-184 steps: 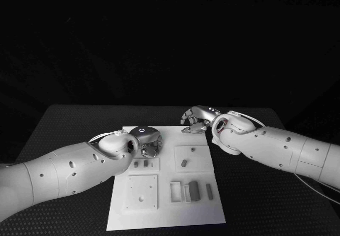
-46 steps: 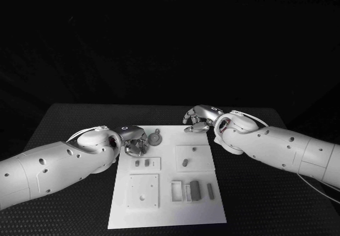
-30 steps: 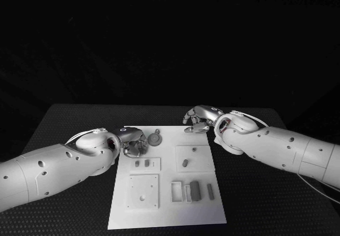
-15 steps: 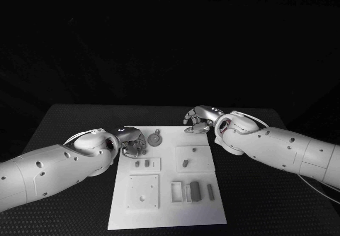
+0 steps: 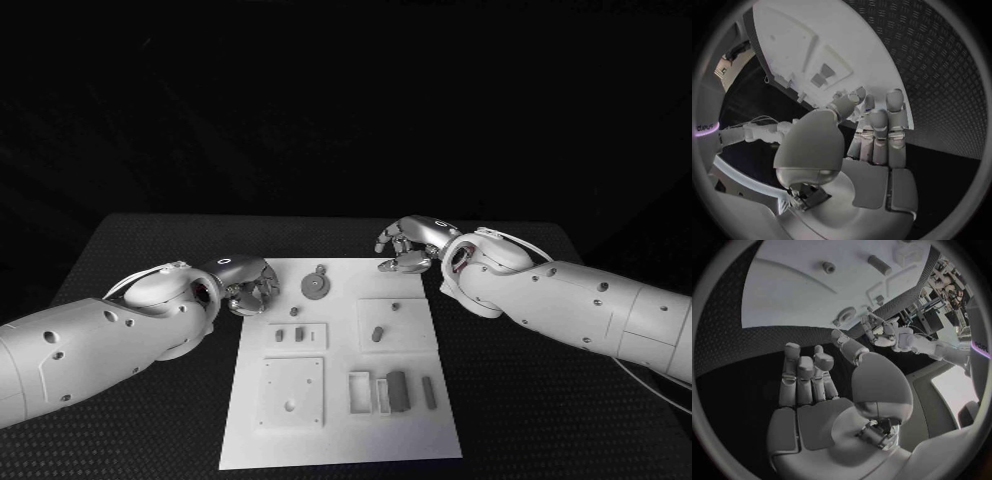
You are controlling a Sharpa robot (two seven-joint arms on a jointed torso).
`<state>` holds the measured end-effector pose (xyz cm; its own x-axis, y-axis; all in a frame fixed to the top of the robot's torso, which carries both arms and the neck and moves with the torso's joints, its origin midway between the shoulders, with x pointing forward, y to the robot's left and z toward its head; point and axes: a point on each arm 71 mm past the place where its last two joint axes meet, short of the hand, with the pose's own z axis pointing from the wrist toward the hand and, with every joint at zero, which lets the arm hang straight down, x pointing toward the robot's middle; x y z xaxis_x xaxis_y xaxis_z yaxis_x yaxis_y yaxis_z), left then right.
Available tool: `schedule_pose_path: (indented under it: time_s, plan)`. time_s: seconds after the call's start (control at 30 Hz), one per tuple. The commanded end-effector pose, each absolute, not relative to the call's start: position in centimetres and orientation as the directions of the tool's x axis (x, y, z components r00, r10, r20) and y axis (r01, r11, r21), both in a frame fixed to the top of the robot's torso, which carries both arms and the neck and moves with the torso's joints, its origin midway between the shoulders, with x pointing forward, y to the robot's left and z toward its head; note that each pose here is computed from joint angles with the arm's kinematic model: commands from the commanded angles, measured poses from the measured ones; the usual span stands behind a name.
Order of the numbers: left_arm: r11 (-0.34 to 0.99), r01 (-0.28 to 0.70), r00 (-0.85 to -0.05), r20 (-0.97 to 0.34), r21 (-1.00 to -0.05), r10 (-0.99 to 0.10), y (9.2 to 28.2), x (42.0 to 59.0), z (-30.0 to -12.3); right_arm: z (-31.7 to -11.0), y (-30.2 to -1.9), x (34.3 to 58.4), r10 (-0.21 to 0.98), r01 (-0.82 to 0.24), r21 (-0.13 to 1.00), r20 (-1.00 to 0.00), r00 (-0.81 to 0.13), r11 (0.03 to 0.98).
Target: Assemble the parts on the task board
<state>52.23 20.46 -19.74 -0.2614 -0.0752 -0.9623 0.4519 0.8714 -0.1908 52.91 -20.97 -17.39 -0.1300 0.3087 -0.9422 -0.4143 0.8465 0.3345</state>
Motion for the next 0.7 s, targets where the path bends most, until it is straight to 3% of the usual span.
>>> schedule_pose_path:
  time_s: [0.03, 0.43, 0.7]
  plan:
    - [0.857, 0.427, -0.238, -0.95, -0.289, -0.202, 20.9, 52.4, -18.8, -17.1, -21.1, 52.6, 0.363, -0.451, 0.376, -0.924, -0.119, 0.81]
    - [0.793, 0.306, -0.289, -0.845, -0.527, -0.45, 23.3, 52.2, -17.7, -17.8, -22.4, 51.2, 0.383, -0.469, 0.404, -0.913, -0.144, 0.786]
    - [0.671, 0.23, -0.325, -0.706, -0.705, -0.63, 24.3, 51.6, -17.5, -19.0, -22.9, 49.9, 0.288, -0.503, 0.343, -0.939, -0.185, 0.794]
